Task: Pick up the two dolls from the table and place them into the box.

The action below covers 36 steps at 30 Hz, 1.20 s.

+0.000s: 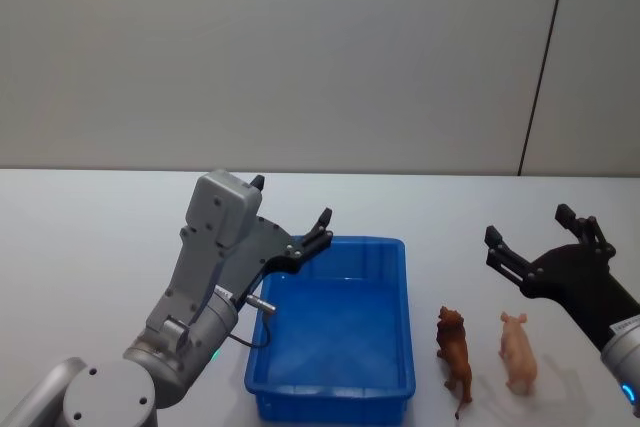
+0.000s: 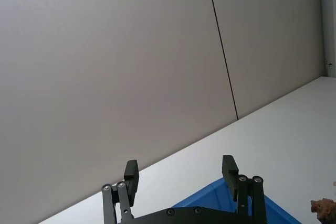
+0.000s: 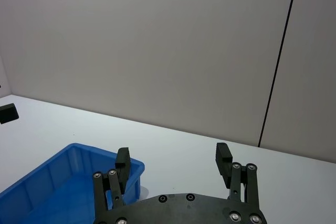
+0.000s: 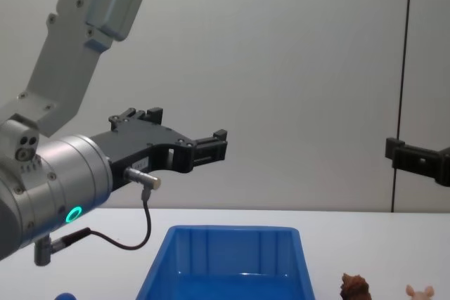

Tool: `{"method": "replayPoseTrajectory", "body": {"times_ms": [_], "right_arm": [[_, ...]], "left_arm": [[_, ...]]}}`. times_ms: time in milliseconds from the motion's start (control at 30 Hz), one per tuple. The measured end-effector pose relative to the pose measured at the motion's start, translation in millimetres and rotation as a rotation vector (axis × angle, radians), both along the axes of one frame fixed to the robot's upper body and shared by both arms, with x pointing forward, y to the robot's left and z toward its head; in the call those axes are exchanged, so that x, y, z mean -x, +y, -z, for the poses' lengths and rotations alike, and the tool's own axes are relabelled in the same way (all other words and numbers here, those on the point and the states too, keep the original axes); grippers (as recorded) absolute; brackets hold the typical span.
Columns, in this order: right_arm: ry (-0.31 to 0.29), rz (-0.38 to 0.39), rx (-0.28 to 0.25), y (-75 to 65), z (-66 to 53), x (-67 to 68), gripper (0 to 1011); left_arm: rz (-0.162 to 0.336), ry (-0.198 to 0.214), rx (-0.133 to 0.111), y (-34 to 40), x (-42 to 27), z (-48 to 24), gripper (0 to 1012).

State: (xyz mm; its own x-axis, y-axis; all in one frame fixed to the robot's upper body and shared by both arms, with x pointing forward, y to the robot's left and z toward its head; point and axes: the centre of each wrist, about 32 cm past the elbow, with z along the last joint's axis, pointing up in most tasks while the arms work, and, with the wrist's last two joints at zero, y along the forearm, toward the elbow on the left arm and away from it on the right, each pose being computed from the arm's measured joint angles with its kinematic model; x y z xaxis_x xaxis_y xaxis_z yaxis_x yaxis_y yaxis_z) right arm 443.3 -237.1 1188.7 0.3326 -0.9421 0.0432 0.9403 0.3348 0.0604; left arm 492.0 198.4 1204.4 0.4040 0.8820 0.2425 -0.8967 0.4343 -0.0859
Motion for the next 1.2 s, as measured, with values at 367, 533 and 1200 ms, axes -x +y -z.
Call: {"method": "replayPoseTrajectory", "body": {"times_ms": [367,533,1200], "right_arm": [[0.000,0.001,-0.001,0.2,-0.2,-0.6,1001],[0.017,0.021,0.005,1.2,0.8,-4.2,1001],[0.203,0.151,0.111,8.7,14.6,-13.6,1001]], "left_arm": [[0.000,0.000,0.000,0.0,0.0,0.0,1001],[0.000,0.000,0.000,0.0,0.0,0.0,1001],[0.000,0.000,0.000,0.0,0.0,0.0,1001]]}}
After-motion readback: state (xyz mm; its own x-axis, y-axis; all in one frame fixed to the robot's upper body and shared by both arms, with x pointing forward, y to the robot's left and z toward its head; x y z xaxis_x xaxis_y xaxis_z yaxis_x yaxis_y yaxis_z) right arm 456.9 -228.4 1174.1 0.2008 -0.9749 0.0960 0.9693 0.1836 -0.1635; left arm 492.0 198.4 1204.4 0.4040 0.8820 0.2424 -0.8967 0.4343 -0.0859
